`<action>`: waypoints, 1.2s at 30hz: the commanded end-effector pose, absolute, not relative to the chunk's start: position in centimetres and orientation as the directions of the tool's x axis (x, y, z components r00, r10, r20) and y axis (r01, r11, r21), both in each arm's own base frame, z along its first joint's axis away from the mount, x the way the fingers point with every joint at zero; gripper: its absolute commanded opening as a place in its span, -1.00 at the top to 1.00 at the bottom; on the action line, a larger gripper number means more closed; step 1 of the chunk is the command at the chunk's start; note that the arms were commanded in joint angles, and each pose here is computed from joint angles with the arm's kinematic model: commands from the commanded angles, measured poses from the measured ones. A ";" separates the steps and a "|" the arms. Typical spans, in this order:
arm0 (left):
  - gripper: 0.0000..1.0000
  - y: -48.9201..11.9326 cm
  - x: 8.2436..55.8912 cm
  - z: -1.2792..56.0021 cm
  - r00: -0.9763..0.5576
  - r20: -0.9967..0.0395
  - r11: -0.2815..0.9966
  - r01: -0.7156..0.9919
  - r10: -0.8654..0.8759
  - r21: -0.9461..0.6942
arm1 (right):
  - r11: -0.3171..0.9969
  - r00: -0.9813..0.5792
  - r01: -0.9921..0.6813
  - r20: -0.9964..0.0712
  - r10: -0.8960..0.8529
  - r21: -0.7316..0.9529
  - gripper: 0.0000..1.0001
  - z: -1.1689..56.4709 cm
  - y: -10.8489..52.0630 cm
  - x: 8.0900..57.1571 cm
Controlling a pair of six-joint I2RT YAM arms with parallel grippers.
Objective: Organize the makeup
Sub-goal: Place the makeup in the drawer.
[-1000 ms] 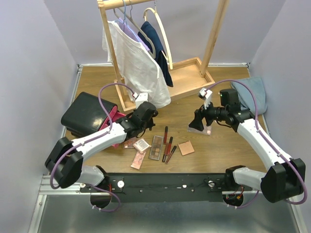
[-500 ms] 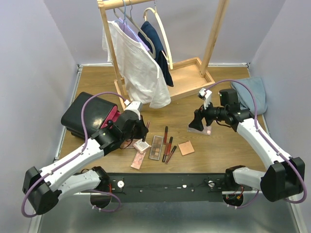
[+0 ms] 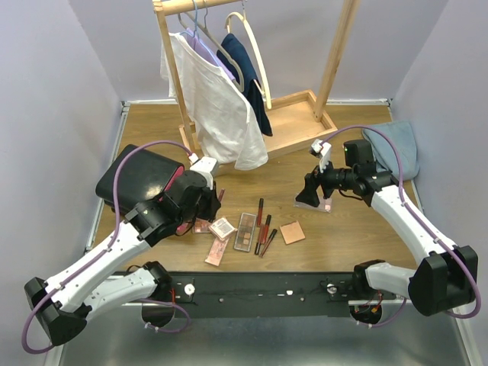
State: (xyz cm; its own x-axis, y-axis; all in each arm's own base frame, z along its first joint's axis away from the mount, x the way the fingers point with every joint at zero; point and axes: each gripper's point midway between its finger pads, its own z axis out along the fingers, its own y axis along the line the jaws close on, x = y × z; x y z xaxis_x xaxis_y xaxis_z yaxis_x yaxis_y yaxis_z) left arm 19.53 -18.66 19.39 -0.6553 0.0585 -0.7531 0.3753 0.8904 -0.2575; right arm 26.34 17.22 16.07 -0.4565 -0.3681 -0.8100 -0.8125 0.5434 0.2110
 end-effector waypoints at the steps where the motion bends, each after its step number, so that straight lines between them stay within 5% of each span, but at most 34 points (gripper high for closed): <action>1: 1.00 -16.5 19.9 21.2 -0.605 -0.785 0.914 0.382 0.134 -0.139 | 0.518 -0.461 -0.824 -0.804 -0.375 0.230 -0.82 15.7 17.3 25.8; 25: 1.00 -9.7 22.8 20.6 -0.578 -0.744 0.941 0.239 0.335 0.238 | 0.512 -0.465 -0.826 -0.799 -0.381 0.237 -0.82 15.4 17.3 25.7; 36: 0.88 -9.3 26.0 18.2 -0.571 -0.757 0.949 0.183 0.316 0.257 | 0.510 -0.462 -0.828 -0.801 -0.381 0.235 -0.82 15.5 17.3 25.7</action>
State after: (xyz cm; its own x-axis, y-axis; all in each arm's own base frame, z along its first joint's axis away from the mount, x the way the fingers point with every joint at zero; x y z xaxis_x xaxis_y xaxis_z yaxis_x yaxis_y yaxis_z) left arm 24.14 -9.11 18.03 -0.6150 0.3263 -0.7178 0.2192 0.9452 0.2418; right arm 26.02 17.30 15.60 -0.4650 -0.3786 -0.8003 -0.8183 0.5287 0.2254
